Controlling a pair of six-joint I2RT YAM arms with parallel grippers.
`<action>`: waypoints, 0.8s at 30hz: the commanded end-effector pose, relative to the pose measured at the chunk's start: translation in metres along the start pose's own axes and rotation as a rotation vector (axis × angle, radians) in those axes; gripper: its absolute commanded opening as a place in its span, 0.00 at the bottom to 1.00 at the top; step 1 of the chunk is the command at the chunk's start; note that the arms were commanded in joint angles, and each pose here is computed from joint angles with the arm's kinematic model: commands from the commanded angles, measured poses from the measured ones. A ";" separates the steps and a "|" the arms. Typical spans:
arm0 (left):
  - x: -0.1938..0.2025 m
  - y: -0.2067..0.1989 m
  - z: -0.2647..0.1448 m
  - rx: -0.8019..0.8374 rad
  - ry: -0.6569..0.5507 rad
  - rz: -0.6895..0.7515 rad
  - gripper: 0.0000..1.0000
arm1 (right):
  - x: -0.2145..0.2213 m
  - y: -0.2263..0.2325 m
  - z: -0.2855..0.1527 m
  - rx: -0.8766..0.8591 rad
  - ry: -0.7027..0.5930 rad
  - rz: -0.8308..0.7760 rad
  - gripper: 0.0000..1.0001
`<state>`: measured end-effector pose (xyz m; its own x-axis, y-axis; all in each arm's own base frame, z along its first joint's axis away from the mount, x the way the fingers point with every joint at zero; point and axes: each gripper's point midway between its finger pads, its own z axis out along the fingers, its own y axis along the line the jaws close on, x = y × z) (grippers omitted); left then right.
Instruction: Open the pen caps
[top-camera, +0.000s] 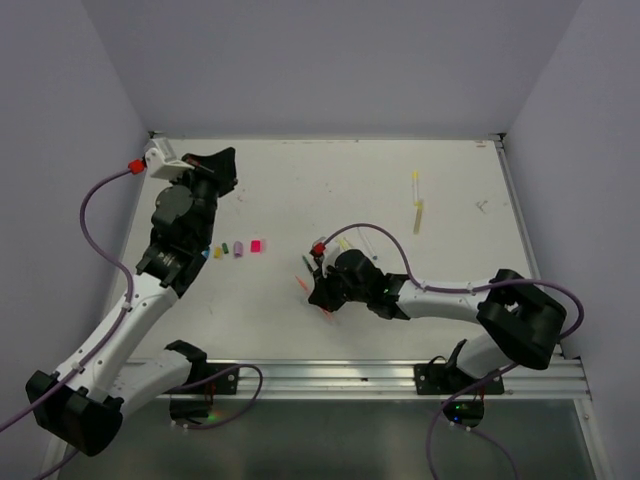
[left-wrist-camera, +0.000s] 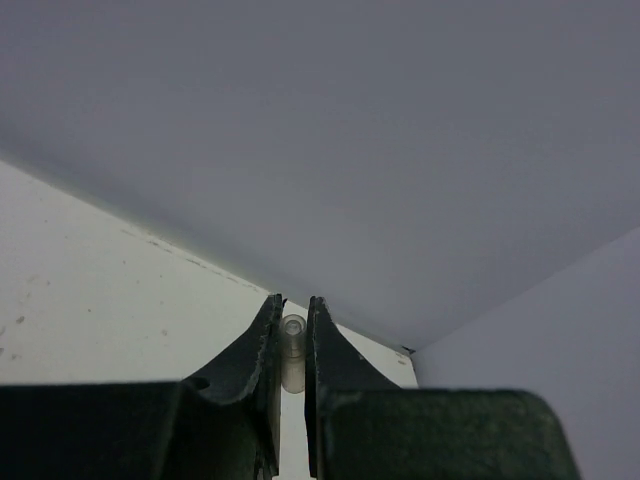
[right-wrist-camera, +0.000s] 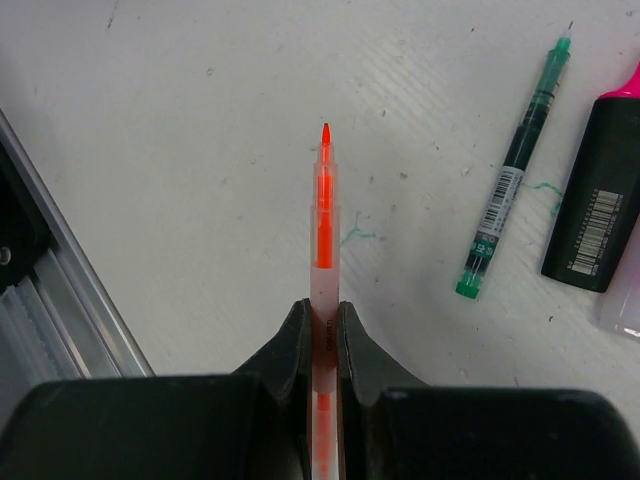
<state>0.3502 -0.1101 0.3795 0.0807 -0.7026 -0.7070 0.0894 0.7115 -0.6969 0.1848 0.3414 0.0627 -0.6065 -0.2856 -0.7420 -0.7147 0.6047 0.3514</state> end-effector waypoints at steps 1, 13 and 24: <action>-0.010 -0.005 0.012 -0.009 -0.032 0.040 0.00 | -0.029 0.010 0.003 -0.008 -0.053 0.014 0.00; 0.154 0.078 0.006 -0.133 0.663 0.420 0.04 | -0.037 -0.026 0.043 0.268 0.079 0.121 0.00; 0.232 0.139 -0.013 -0.223 0.975 0.519 0.10 | -0.023 -0.064 0.056 0.514 0.177 0.175 0.00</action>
<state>0.3671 -0.1708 0.1138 -0.7454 -0.1368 -0.6525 0.0332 0.9699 -0.2413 0.2529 0.3623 0.0194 -0.7716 -0.2780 -0.5721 -0.4425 0.8807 0.1689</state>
